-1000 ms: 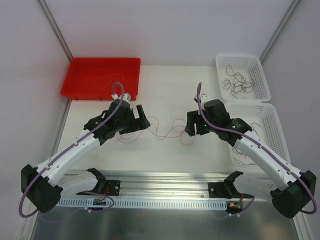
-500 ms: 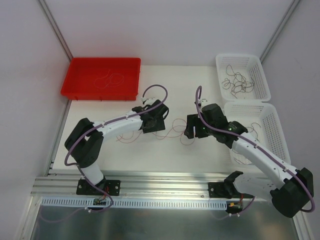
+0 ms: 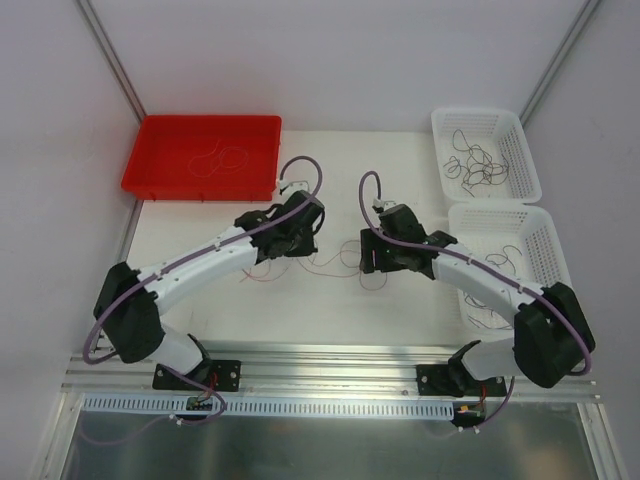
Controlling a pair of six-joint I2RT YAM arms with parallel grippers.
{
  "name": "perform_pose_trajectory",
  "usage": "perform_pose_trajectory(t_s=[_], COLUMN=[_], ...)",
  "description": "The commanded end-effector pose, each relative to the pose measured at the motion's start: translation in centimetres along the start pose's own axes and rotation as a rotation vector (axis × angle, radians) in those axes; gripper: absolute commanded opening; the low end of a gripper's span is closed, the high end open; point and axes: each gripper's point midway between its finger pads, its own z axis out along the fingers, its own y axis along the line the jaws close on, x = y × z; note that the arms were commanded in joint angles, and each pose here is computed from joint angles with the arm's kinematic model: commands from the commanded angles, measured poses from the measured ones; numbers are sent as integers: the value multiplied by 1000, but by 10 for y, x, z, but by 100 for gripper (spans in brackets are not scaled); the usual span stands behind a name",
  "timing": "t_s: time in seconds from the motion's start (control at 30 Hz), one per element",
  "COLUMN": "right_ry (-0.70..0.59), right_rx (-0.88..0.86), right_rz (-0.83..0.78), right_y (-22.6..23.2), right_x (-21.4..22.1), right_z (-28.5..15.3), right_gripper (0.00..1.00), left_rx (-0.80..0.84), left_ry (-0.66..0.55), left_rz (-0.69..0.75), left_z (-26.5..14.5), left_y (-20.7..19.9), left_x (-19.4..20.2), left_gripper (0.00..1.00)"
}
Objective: Untangle the cables
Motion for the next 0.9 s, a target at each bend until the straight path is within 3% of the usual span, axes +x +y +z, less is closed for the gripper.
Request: perform_pose_trajectory(t_s=[0.0, 0.33, 0.57, 0.87], right_ry=[-45, -31, 37, 109], right_rx=[28, -2, -114, -105], right_rz=[30, 46, 5, -12], right_y=[3, 14, 44, 60], right_x=[-19, -30, -39, -33], right_z=[13, 22, 35, 70], right_gripper=[66, 51, 48, 42], left_rx=[68, 202, 260, 261], left_ry=[-44, -71, -38, -38], left_rz=[77, 137, 162, 151], left_z=[-44, -102, -111, -114], left_y=[-3, -13, -21, -16], left_x=[-19, -35, -30, -27], left_gripper=[0, 0, 0, 0])
